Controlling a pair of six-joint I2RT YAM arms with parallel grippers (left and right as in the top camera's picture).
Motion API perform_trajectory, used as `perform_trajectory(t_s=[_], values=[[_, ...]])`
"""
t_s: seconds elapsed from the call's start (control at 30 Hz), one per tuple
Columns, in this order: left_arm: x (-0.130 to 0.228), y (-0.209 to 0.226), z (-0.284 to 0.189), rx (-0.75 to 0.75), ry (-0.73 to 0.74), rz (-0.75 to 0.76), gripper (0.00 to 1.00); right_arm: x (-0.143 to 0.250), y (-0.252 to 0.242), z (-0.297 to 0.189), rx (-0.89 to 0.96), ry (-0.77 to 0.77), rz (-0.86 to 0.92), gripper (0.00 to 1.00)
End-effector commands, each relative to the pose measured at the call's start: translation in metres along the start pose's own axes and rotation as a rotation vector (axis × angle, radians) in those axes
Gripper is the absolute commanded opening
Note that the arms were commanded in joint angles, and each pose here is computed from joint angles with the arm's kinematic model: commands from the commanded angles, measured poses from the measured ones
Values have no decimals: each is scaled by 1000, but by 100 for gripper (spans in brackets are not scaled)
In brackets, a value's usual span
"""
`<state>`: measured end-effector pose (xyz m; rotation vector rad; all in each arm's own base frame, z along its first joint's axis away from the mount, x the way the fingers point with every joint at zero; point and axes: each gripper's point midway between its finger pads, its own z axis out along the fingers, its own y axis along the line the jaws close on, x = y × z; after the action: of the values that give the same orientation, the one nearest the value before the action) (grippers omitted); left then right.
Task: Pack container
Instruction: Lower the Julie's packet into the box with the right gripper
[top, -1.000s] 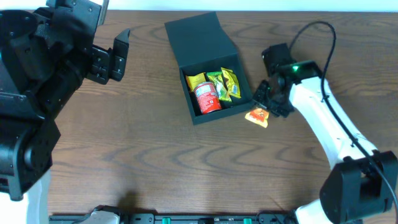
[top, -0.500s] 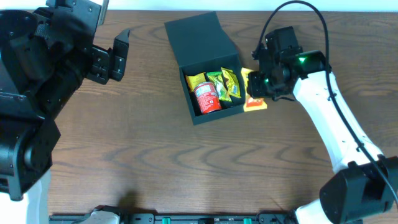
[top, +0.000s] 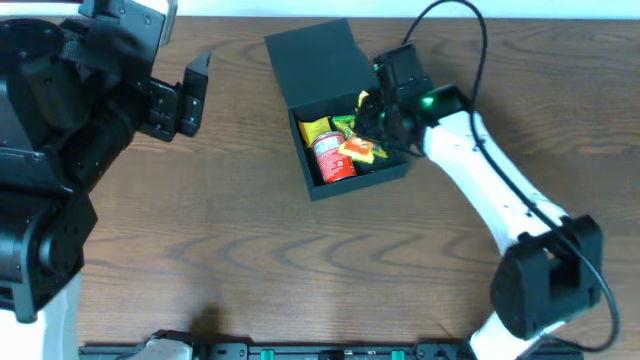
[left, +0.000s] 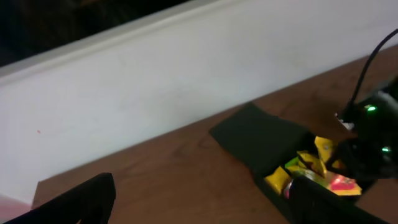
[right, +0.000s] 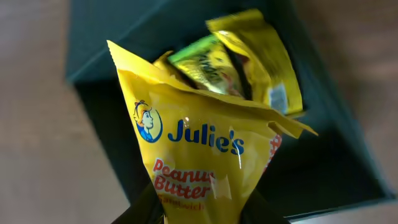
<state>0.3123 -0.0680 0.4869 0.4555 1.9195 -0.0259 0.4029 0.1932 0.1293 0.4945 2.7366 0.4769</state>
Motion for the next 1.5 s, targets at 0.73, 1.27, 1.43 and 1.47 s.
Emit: perform_trajectory(t_s=[0.73,1.27,1.43,1.47], values=[[11,-3,0,14,46,-61,90,31,-57,51,353,-126,958,20],[11,-3,0,14,47,-61,90,36,-66,58,398,-121,948,38],[11,-3,0,13,47,-61,90,29,-56,57,347,-129,952,36],[11,-3,0,13,47,-61,91,26,-53,56,331,-134,952,36]])
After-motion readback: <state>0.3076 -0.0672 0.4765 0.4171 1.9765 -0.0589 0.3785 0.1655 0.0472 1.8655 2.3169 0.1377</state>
